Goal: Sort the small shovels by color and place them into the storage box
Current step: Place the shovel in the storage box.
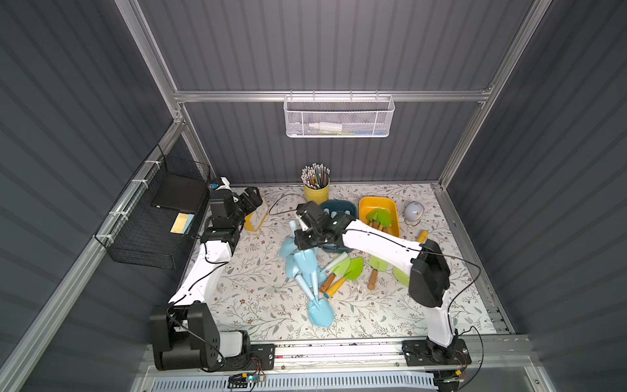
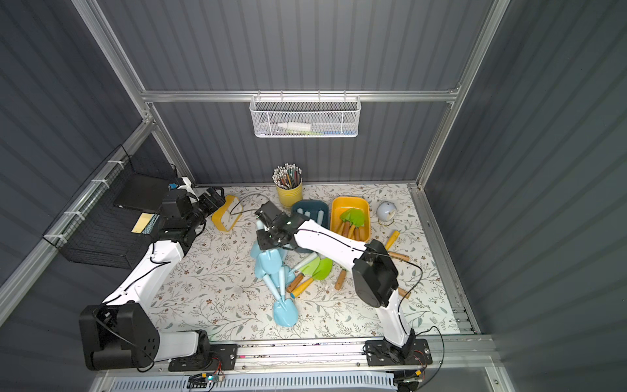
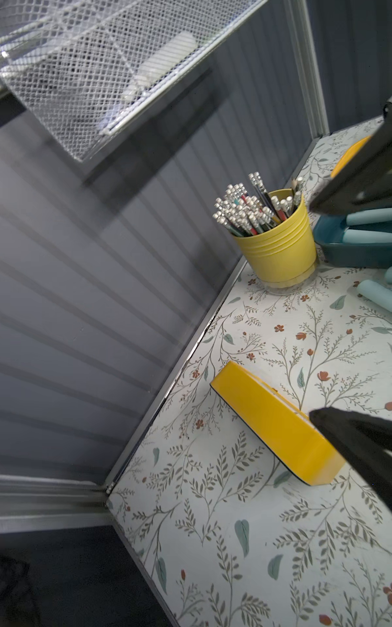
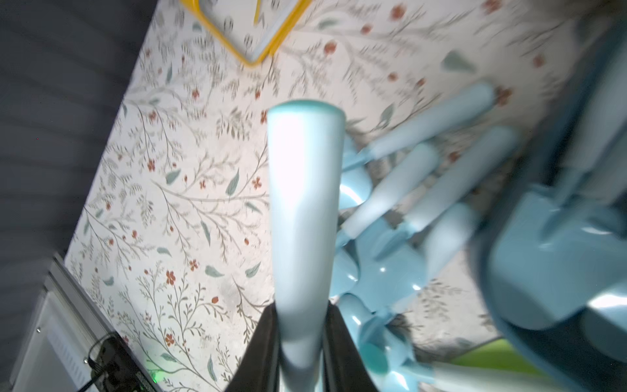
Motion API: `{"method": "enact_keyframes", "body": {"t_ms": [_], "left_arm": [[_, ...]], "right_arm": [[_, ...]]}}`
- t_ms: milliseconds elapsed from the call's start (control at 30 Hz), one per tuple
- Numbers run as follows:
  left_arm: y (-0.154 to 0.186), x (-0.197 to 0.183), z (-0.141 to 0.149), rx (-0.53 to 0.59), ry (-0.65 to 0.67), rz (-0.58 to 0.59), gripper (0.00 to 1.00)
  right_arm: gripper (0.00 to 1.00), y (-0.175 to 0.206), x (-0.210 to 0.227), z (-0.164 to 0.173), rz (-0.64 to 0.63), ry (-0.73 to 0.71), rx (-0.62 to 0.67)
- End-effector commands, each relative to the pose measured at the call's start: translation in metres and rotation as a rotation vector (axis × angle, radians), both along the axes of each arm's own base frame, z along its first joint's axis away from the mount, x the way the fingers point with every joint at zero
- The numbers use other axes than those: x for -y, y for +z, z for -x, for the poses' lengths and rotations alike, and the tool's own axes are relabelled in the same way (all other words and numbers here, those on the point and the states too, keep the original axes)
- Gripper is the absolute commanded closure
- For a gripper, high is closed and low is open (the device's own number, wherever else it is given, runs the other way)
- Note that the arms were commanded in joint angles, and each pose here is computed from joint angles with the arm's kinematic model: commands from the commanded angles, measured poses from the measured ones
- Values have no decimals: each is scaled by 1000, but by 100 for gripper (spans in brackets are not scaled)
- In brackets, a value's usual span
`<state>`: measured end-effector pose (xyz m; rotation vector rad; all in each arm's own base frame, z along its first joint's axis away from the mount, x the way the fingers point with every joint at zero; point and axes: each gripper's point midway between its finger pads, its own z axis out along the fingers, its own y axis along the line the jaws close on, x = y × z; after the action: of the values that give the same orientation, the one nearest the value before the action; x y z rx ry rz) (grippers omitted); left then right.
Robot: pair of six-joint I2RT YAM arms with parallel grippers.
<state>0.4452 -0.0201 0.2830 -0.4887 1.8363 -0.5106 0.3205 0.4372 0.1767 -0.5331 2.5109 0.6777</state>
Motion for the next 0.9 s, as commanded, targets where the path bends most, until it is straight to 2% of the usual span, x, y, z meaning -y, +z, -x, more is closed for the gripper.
{"method": "enact_keyframes", "body": {"t_ms": [0, 100, 233, 400, 667, 867], "left_arm": [[27, 35, 9, 98, -82, -50, 8], [26, 64, 16, 124, -133, -47, 8], [8, 84, 18, 116, -167, -33, 8], [-5, 118, 11, 107, -201, -54, 9], [-22, 161, -11, 62, -285, -166, 9], [-37, 177, -16, 27, -308, -170, 9]], "right_arm": [[100, 3, 39, -29, 33, -54, 28], [100, 6, 81, -66, 64, -141, 50], [100, 6, 128, -108, 86, -241, 47], [100, -11, 158, -142, 99, -298, 28], [100, -48, 138, -171, 85, -256, -24], [100, -71, 119, -177, 27, -241, -88]]}}
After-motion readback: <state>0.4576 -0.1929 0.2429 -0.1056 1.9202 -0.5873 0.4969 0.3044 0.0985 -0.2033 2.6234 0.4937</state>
